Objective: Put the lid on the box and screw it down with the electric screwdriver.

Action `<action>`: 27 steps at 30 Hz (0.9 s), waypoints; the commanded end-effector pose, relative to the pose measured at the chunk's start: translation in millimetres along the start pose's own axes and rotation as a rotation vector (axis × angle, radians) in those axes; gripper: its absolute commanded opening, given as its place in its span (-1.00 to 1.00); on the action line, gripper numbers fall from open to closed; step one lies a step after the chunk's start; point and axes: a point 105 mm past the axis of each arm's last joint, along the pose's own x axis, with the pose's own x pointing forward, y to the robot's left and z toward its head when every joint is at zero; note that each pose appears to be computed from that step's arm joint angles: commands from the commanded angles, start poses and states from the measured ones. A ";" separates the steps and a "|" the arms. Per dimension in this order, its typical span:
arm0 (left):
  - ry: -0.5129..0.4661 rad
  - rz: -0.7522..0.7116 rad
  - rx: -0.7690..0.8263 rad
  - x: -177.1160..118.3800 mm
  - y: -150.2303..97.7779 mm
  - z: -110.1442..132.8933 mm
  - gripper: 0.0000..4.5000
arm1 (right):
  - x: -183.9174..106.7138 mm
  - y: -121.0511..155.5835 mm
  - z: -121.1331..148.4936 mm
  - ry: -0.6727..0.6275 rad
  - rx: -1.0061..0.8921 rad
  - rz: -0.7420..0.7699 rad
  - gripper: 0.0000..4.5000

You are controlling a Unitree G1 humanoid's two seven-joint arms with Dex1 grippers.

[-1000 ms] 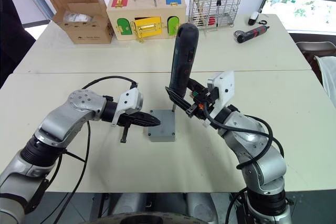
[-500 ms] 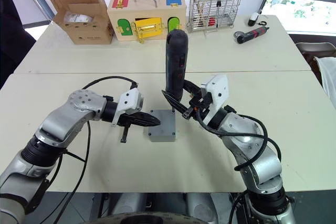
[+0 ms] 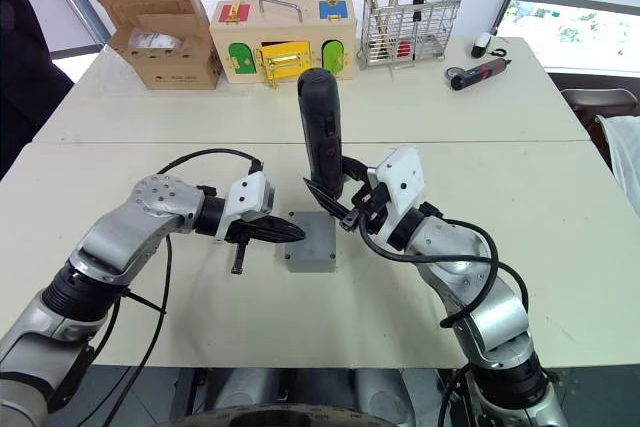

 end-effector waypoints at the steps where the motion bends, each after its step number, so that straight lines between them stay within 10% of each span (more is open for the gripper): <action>1: 0.037 -0.023 -0.042 7.9 -6.6 -14.8 -1.00 | -1.1 7.0 -26.5 0.100 0.061 0.023 -0.20; 27: 0.083 -0.055 -0.063 11.6 -16.4 -27.3 -1.00 | -4.0 7.7 -48.1 0.176 0.107 -0.018 -0.20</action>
